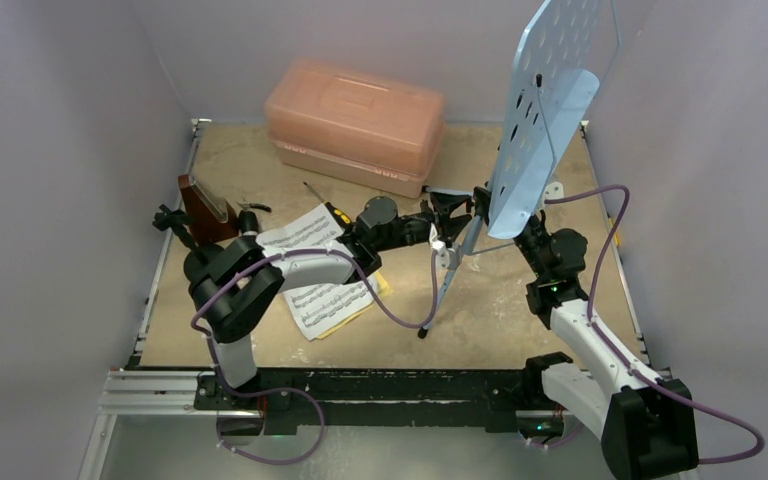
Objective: Pack up the instrument practice props
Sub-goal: Unscrew the knob on the music stand.
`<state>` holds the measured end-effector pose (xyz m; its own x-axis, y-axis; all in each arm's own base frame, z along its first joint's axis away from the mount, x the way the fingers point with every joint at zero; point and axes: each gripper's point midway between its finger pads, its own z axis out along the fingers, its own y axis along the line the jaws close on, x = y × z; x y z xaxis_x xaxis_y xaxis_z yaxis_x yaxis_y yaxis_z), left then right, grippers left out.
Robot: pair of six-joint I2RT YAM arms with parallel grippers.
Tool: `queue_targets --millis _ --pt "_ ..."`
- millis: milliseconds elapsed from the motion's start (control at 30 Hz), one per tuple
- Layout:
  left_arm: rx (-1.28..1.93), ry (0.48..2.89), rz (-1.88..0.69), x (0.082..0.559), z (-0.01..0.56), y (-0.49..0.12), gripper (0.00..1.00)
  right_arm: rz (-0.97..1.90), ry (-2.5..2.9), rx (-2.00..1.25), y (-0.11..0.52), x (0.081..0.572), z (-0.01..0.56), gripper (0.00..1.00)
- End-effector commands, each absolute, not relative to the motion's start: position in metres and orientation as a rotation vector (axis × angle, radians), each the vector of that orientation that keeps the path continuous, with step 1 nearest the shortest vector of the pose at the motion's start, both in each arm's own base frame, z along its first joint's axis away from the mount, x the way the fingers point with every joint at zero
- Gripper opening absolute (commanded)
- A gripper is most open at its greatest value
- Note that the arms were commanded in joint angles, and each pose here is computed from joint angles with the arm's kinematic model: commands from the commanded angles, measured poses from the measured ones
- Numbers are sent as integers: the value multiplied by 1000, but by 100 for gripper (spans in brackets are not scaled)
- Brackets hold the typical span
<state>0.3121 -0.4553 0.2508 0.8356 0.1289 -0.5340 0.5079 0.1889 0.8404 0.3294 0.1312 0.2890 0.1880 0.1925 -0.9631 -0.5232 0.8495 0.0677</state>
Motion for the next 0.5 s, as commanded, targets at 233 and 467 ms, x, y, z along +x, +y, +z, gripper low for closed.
queue_targets --millis 233,467 --pt "1377 535 -259 317 261 -466 33 672 1272 -289 148 316 308 6" --pt "1446 606 -346 311 246 -469 17 670 1270 -289 148 315 309 6"
